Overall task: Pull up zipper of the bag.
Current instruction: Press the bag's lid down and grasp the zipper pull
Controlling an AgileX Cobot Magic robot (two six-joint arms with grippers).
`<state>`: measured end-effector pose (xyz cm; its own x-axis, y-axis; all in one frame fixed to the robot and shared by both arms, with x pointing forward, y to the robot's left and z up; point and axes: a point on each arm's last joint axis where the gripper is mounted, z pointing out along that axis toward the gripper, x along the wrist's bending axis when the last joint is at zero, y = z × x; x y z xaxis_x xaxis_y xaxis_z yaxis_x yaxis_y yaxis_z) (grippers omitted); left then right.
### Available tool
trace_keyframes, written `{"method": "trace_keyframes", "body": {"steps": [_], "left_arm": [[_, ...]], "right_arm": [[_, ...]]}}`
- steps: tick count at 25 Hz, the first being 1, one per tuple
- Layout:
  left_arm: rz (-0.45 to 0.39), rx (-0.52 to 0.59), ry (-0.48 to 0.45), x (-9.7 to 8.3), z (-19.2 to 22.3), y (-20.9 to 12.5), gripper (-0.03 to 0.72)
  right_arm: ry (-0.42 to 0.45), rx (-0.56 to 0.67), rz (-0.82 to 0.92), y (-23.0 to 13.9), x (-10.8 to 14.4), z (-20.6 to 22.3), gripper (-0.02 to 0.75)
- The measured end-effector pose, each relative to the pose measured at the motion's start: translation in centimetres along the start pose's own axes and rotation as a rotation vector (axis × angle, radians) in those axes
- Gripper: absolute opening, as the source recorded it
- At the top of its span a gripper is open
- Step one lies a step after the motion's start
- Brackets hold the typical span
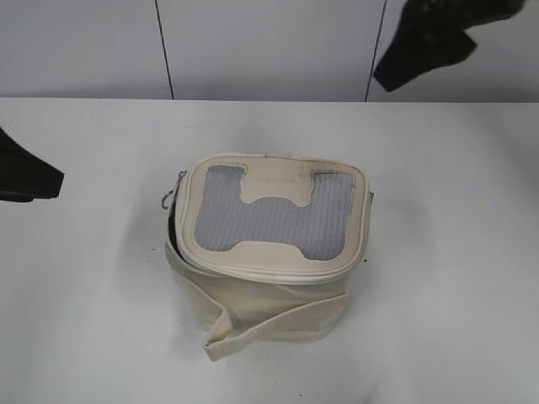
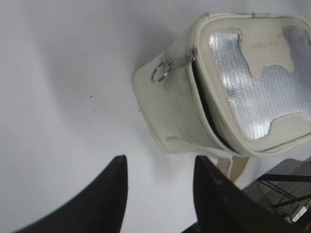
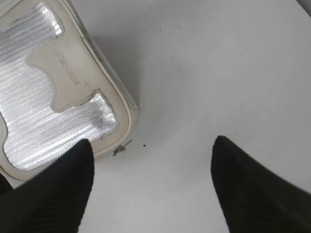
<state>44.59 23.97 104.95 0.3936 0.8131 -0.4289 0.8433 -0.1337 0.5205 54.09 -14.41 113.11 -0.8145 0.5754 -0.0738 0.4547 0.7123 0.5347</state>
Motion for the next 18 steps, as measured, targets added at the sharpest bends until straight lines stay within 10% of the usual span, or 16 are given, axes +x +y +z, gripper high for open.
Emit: {"method": "trace_keyframes", "body": {"steps": [18], "left_arm": [[0.063, 0.099, -0.055, 0.1, 4.6, 1.5, 0.348]], "right_arm": [[0.321, 0.075, -0.151, 6.6, 3.0, 12.5, 0.587]]}}
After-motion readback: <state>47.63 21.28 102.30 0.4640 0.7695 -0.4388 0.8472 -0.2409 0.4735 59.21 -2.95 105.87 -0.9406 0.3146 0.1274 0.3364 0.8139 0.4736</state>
